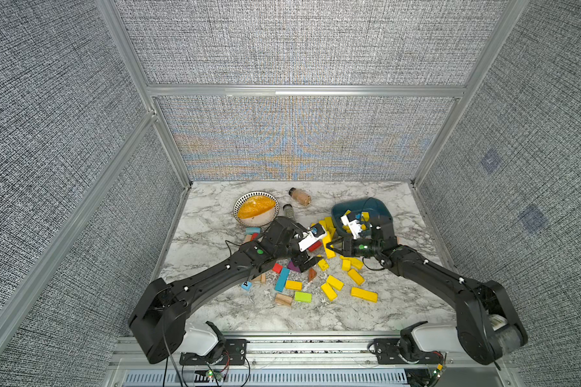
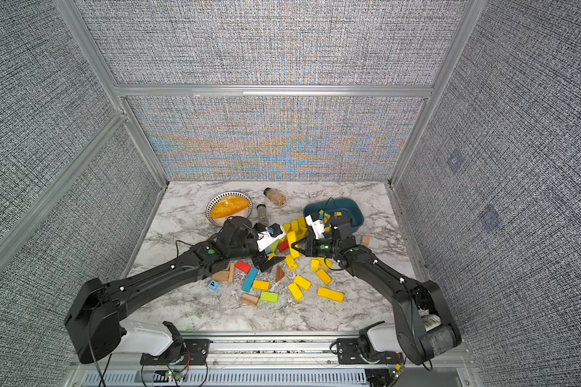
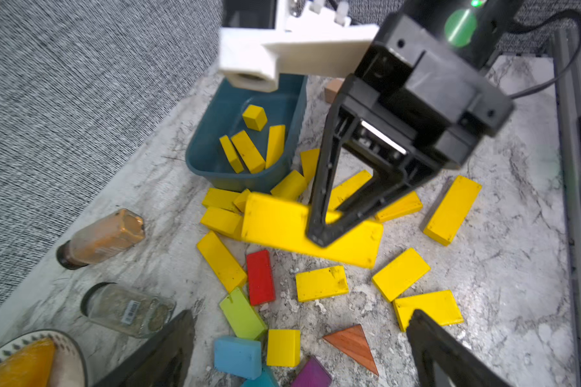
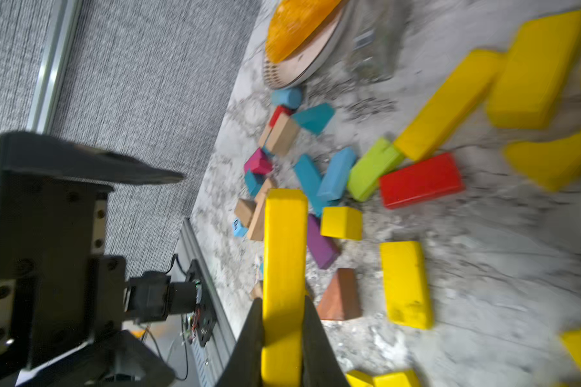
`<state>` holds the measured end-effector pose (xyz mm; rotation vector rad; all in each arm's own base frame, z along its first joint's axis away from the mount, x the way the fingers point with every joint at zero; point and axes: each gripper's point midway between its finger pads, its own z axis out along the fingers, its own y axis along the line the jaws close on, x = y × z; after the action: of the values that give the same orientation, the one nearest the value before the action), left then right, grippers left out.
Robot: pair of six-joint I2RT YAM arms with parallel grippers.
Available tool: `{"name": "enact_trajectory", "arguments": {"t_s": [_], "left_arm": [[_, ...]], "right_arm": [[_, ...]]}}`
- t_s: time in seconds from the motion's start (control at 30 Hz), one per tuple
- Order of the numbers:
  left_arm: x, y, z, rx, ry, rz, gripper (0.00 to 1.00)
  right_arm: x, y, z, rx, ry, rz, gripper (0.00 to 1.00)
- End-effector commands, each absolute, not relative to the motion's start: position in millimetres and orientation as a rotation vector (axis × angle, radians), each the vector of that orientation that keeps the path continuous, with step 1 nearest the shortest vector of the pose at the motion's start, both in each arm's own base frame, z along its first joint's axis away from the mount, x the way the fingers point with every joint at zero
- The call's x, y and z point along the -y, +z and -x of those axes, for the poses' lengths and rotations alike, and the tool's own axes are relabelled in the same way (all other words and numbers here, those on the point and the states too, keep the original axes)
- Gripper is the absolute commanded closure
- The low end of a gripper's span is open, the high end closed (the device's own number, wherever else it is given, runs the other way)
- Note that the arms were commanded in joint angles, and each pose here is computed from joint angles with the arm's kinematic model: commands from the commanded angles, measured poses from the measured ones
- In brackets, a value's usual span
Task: Pick out the yellow building blocks
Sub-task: Place the building block in the storage box.
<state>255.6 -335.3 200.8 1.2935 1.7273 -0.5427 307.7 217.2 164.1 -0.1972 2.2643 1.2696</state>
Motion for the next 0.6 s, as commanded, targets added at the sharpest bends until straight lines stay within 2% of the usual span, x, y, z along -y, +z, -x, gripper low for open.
{"name": "enact_trajectory", "arguments": {"t_s": [0.0, 0.13, 0.33, 0.57], "left_arm": [[335, 225, -253, -1.721, -0.640, -1.145, 0.01], [313, 220, -264, -1.820, -0.657, -0.852, 0.01], [251, 174, -289, -2.113, -0.438, -0.362, 0.00], [230, 145, -285, -2.265, -0.336, -0.233, 0.00]], "right_arm": [[-173, 165, -333, -2.256, 1.089, 0.061, 1.00], [-117, 167, -377, -2.247, 0.757, -0.086, 1.00], [-61, 163, -429, -2.230, 0.322, -0.244, 1.00], [-13, 122, -468, -2.362, -0.086, -0.261, 1.00]]}}
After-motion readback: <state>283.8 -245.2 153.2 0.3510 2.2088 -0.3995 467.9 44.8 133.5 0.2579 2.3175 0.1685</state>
